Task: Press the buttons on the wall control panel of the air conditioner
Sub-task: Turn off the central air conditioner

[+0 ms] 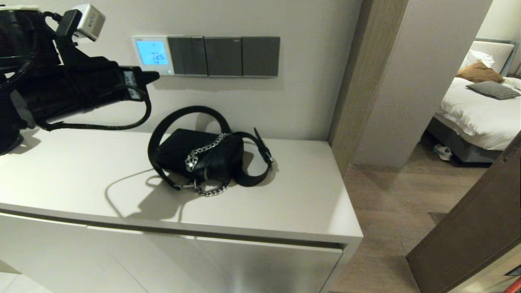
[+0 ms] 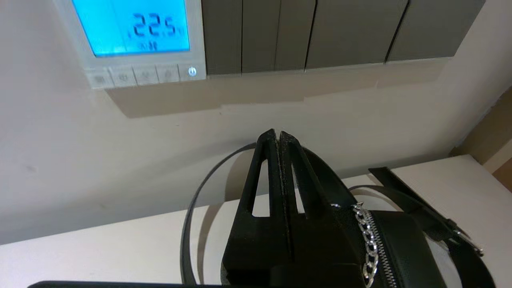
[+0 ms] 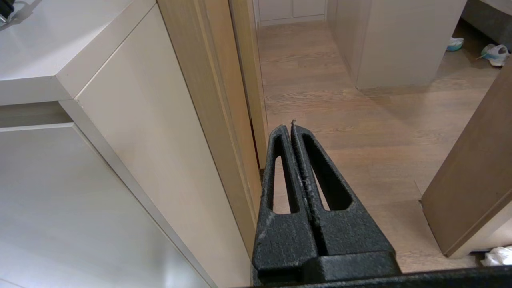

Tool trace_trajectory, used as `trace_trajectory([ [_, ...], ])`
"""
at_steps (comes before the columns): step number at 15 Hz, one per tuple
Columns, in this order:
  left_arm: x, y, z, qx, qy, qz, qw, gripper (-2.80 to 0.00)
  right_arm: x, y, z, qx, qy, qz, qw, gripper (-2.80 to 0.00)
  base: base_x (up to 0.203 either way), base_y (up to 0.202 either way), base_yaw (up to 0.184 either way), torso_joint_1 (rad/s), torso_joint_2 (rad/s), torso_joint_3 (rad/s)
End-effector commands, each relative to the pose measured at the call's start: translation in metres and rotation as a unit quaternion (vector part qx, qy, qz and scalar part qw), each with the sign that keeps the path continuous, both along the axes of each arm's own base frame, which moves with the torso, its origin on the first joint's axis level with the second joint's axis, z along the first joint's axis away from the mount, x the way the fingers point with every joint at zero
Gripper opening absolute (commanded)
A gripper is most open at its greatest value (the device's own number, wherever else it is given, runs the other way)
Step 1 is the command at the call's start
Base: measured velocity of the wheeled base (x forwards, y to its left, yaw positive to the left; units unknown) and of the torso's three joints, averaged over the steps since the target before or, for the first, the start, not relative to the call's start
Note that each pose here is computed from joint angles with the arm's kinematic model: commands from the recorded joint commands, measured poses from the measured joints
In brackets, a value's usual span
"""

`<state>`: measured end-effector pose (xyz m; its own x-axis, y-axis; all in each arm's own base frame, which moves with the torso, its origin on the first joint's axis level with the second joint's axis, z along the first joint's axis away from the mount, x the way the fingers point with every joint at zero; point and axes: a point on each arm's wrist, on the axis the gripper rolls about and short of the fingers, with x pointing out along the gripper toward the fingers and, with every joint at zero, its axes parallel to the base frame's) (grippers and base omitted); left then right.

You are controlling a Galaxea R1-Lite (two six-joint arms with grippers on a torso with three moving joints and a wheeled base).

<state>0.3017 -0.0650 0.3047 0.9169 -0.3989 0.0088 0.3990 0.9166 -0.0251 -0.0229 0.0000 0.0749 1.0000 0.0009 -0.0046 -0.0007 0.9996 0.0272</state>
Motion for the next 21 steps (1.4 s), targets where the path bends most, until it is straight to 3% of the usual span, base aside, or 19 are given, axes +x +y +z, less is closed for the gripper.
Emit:
trace_trajectory([
  [1, 0.009, -0.002, -0.005, 0.001, 0.006, 0.000, 1.0000, -2.80, 0.000, 0.000, 0.000, 0.000, 0.002, 0.000, 1.000, -2.80, 0.000, 0.000, 0.000, 0.000, 0.00, 0.000],
  [4, 0.023, -0.004, -0.012, -0.001, 0.013, 0.001, 0.9999, -2.80, 0.000, 0.000, 0.000, 0.000, 0.002, 0.000, 1.000, -2.80, 0.000, 0.000, 0.000, 0.000, 0.00, 0.000],
  [8, 0.036, -0.006, -0.014, -0.005, -0.011, 0.023, 0.9997, -2.80, 0.000, 0.000, 0.000, 0.000, 0.002, 0.001, 1.000, -2.80, 0.000, 0.000, 0.000, 0.000, 0.00, 0.000],
  [21, 0.048, -0.009, -0.023, -0.003, -0.002, 0.024, 0.9997, -2.80, 0.000, 0.000, 0.000, 0.000, 0.002, 0.001, 1.000, -2.80, 0.000, 0.000, 0.000, 0.000, 0.00, 0.000],
])
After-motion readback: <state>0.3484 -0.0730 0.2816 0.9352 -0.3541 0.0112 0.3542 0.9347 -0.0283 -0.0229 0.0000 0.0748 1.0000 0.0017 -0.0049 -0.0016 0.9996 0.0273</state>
